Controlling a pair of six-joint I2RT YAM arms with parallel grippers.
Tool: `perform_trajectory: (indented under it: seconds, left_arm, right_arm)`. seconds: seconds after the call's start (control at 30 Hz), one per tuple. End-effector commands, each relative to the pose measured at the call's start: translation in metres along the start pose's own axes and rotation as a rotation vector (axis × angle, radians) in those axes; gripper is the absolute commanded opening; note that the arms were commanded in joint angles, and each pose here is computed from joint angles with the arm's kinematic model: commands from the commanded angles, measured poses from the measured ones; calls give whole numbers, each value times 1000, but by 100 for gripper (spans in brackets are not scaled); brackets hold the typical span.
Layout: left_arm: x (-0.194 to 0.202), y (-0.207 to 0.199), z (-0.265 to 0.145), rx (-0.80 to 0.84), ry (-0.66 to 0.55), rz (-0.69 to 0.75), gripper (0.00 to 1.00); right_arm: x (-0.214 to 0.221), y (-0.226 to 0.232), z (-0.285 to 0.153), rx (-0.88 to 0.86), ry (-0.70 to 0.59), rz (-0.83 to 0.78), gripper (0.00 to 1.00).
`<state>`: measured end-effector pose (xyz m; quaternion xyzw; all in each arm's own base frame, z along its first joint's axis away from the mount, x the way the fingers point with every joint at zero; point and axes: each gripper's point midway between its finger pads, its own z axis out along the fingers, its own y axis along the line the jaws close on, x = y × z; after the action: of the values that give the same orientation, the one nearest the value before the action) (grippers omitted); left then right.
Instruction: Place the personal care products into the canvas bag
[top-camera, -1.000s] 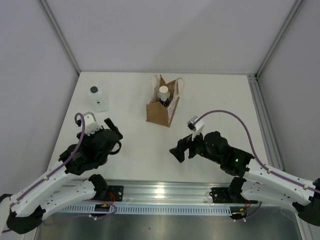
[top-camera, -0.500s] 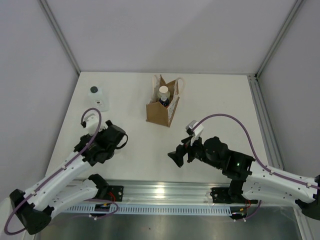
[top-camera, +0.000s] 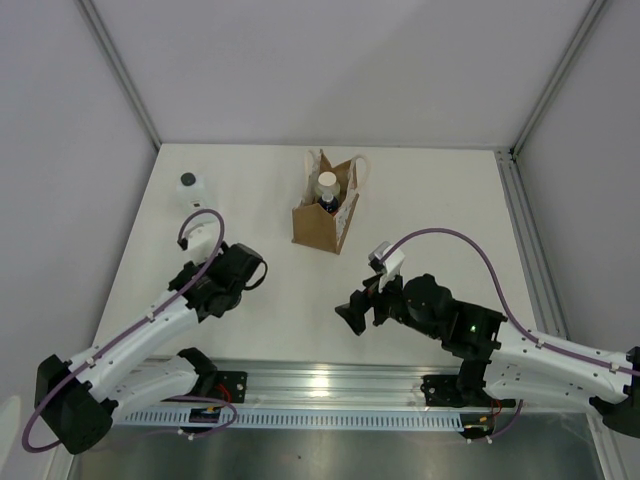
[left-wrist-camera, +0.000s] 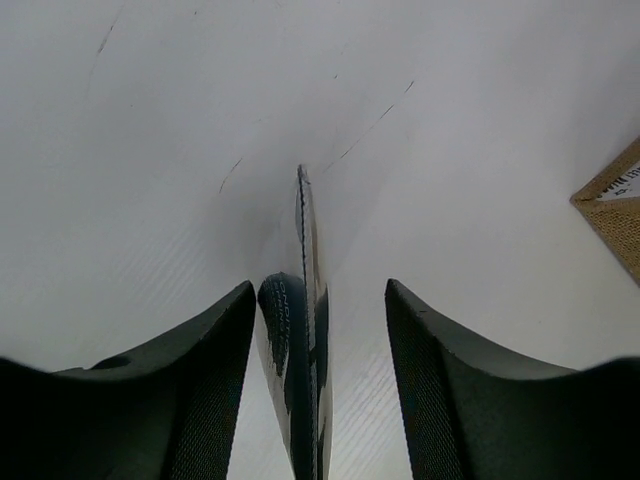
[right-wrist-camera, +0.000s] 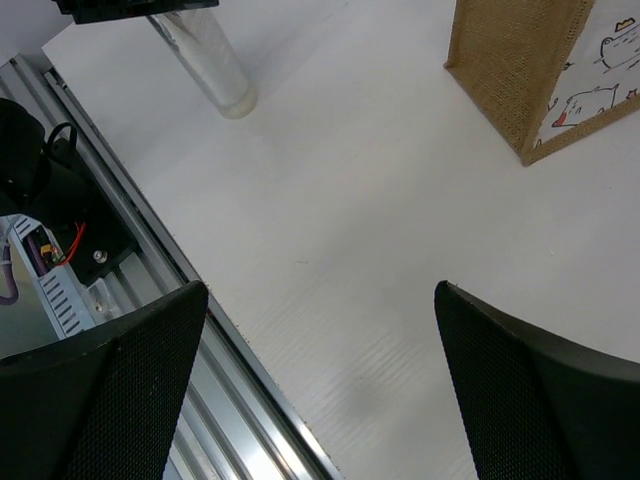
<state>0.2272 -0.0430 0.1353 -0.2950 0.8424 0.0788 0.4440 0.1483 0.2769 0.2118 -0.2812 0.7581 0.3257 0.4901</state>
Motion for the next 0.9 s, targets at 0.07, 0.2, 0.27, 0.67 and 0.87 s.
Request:
perform_trajectory:
  seconds: [0.07,0.2,0.27,0.67,0.87]
  left_arm:
    - [-3,-2,6,-3,-30,-13,55]
    - [0,0,11,-21,-31,12,45]
    - [-2,1,11,-31,-40,24,36]
    - [-15,-13,1,94,-69,93,0]
    - [-20,-61,-26,362,-110,263,0]
  right_arm:
    - [-11,4,-1,-3,-27,-19,99]
    - [-11,4,-1,2,-27,-22,99]
    - [-12,5,-1,0,-30,-23,100]
    - [-7,5,4,7,-12,-37,99]
    - [-6,3,5,23,-9,-41,99]
